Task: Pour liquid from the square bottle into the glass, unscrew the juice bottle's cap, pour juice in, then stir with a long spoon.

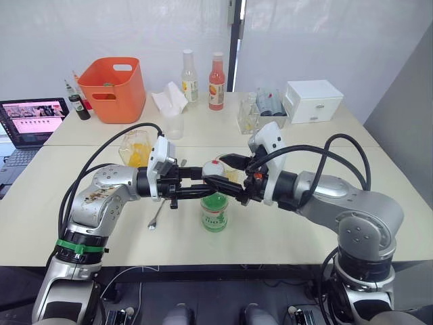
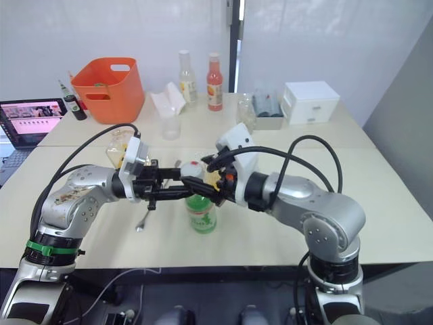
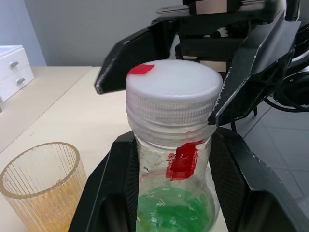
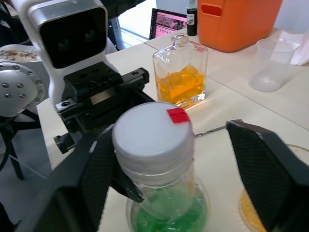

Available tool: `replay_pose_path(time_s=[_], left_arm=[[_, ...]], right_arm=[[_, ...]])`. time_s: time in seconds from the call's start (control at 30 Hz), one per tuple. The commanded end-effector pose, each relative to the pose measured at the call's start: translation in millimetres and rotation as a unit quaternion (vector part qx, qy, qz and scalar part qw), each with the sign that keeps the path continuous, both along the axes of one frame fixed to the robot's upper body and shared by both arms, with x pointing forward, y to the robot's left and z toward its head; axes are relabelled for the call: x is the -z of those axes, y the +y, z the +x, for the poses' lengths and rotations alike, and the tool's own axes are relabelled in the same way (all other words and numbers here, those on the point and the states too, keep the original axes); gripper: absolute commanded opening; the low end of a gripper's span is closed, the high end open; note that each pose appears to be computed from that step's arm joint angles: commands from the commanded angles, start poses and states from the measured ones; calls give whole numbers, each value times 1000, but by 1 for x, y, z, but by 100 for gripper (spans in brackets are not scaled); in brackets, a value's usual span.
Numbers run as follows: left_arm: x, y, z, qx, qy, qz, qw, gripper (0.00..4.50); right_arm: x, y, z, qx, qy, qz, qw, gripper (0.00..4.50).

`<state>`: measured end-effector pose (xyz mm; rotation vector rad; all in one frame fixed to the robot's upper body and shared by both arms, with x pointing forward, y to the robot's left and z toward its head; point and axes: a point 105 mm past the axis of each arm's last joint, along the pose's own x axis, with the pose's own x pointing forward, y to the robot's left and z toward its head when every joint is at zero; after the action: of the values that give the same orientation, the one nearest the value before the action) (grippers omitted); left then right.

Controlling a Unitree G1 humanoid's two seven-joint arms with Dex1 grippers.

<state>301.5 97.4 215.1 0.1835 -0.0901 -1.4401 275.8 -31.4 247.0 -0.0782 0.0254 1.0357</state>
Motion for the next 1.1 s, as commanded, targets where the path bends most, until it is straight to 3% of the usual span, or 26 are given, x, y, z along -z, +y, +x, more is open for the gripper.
replay_pose_path(time_s=[0.03,0.1,0.23,0.4,0.53,0.63,0.73,1.0,1.07,1.1], left_arm=[[8,1,-1,2,13,20,1000,160],[8,1,-2,2,13,20,1000,160],[9,1,-3,3,13,22,1000,160],[9,1,-3,2,13,24,1000,160],[11,0,-5,3,13,24,1000,160],[11,1,-6,0,13,23,1000,160],[12,0,-8,-1,13,22,1000,160],[11,0,-7,-4,12,21,1000,160],[11,1,-7,-6,11,20,1000,160],[11,1,-6,-6,11,20,1000,160]], right_arm=[[-12,-3,-1,12,-25,11,1000,228],[-13,-2,-2,11,-27,14,999,173],[-17,-2,-1,5,-31,19,999,173],[-16,-1,-3,-96,-37,-11,995,173],[-11,-7,8,-256,-25,-48,965,173],[-13,-4,15,-373,-5,-72,925,173],[-22,4,28,-430,-1,-75,900,173],[-33,16,42,-444,-10,-74,893,173],[-37,15,41,-446,-12,-65,892,281],[-38,14,40,-447,-13,-62,893,313]])
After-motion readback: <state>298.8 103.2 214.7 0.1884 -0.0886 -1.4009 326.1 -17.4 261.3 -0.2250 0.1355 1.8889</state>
